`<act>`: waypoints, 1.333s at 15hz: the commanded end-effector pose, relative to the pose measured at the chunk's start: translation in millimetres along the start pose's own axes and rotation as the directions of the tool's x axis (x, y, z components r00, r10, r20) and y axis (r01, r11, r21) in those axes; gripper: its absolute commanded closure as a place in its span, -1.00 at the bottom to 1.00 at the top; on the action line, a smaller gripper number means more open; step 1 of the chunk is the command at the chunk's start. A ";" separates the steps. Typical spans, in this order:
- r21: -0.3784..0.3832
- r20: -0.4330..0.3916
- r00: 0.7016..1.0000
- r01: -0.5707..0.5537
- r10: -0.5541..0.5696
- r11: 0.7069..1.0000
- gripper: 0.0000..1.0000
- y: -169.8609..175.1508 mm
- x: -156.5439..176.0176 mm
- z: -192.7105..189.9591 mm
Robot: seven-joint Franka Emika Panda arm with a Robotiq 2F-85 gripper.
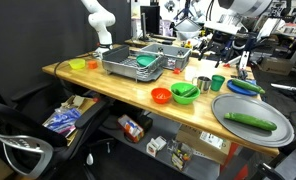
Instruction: Move the cup to the edge of the table
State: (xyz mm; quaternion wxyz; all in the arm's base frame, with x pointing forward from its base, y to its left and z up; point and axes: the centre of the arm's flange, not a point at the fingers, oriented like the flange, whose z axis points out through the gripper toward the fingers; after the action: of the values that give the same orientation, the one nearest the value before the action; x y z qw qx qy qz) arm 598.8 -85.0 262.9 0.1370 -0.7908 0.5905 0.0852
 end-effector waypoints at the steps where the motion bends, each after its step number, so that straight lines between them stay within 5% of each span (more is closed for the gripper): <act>1: 0.072 0.010 0.983 -0.183 0.183 0.980 -1.00 -27.4 10.7 17.7; 7: 0.096 -0.039 0.888 -0.453 0.458 0.886 -1.00 -34.8 41.1 72.1; 16: 0.075 -0.034 0.904 -0.424 0.427 0.903 -1.00 -25.7 39.8 78.4; 20: 0.073 0.004 0.828 -0.560 0.561 0.826 -1.00 -41.0 45.3 85.0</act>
State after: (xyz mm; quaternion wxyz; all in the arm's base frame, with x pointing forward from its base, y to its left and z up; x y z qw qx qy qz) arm 638.3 -89.1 178.1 0.1246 -0.6205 0.7703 0.0777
